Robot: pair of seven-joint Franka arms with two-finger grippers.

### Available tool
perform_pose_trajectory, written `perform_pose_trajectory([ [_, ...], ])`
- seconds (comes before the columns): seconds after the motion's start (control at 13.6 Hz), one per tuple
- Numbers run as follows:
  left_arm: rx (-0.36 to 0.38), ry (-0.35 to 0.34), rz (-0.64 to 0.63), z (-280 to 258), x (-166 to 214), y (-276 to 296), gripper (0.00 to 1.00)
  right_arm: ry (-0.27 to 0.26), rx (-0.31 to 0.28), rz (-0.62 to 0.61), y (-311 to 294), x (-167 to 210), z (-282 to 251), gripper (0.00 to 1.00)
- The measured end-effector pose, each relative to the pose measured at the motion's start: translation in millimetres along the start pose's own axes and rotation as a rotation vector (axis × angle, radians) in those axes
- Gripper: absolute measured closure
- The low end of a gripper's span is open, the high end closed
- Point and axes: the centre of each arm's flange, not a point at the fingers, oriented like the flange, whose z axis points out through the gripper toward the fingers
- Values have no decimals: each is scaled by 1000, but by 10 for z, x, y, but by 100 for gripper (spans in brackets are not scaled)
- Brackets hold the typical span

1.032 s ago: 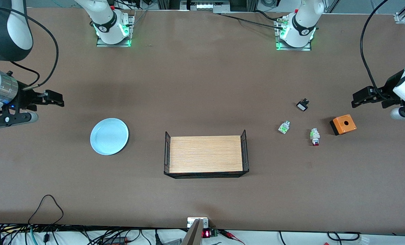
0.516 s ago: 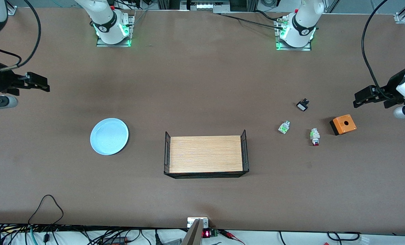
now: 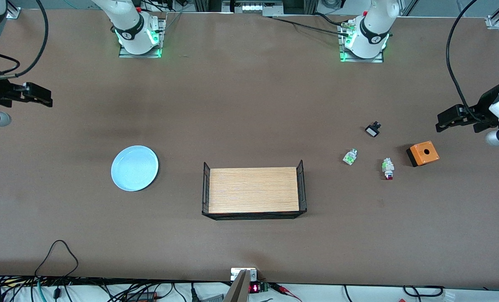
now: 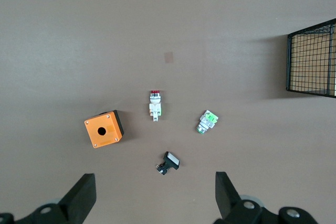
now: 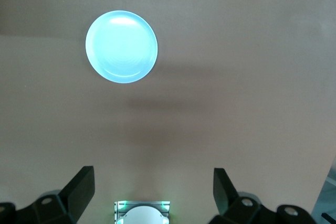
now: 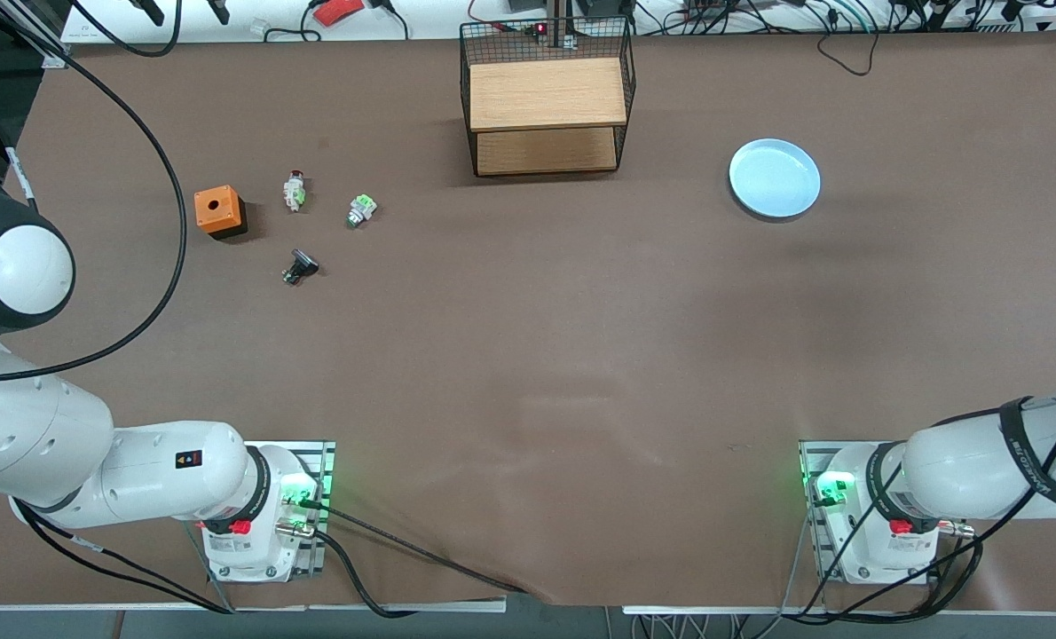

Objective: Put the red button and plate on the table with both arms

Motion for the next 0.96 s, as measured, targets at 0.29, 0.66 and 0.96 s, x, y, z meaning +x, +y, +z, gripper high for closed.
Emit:
perform_pose_trajectory([
  [0.29,1,-1,0,-17,-14,2,0,0,-8,-35,-228,-370,-100,0],
  [0.66,2,-4,2,-47,-43,15,0,27,-16,-39,-267,-666,-36,0],
  [0.96,1,-5,3,-47,-44,22,0,103,-9,-6,-271,-739,-110,0],
])
